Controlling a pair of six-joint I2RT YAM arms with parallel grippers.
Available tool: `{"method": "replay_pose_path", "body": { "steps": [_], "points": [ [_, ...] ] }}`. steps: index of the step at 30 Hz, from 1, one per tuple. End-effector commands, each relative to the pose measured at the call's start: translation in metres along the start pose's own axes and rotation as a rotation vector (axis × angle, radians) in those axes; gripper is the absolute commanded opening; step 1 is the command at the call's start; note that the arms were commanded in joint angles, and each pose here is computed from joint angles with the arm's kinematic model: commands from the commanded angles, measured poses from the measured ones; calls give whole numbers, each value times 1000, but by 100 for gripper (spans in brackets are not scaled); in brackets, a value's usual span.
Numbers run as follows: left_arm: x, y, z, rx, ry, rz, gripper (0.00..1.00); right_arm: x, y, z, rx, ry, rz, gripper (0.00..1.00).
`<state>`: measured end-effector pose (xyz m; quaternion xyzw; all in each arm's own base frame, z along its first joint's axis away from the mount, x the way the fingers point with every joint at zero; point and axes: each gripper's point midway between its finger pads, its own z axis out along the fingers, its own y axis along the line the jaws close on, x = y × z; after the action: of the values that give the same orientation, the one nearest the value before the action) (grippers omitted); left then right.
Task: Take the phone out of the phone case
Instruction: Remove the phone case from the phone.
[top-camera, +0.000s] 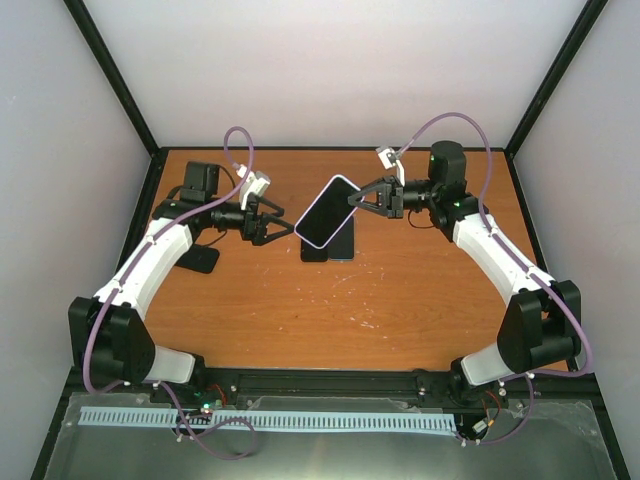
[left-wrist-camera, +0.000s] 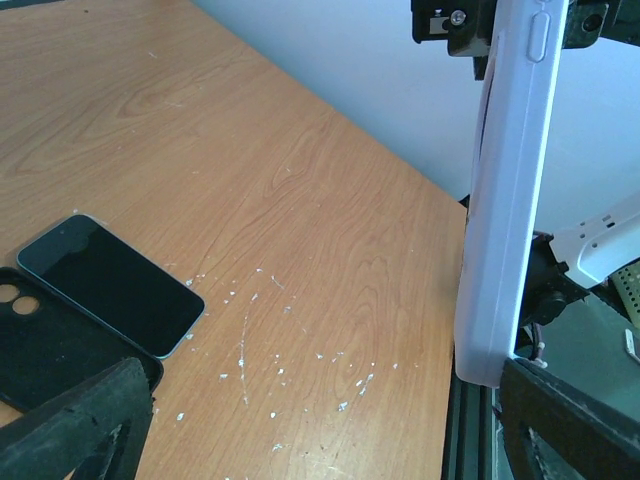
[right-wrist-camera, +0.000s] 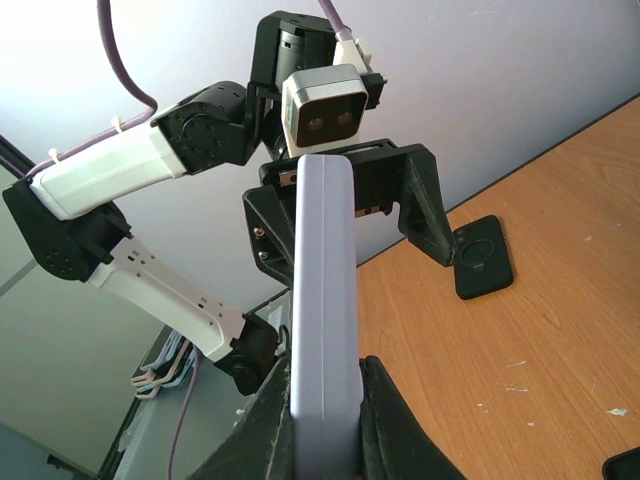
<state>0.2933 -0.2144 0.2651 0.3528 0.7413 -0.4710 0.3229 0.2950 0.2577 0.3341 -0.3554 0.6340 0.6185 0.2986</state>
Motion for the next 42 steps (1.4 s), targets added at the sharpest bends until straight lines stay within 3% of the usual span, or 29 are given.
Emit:
{"method": "replay_pose_path", "body": {
  "steps": [1, 19, 42],
  "points": [
    [-6, 7, 2, -31, -7, 15, 93, -14, 28, 0, -45, -2, -95, 3],
    [-7, -13, -1, 36, -26, 60, 89, -13, 22, 2, -20, -7, -78, 3],
    [7, 56, 8, -226, 43, -44, 79, -10, 64, 14, -172, 54, -110, 3]
  ]
}}
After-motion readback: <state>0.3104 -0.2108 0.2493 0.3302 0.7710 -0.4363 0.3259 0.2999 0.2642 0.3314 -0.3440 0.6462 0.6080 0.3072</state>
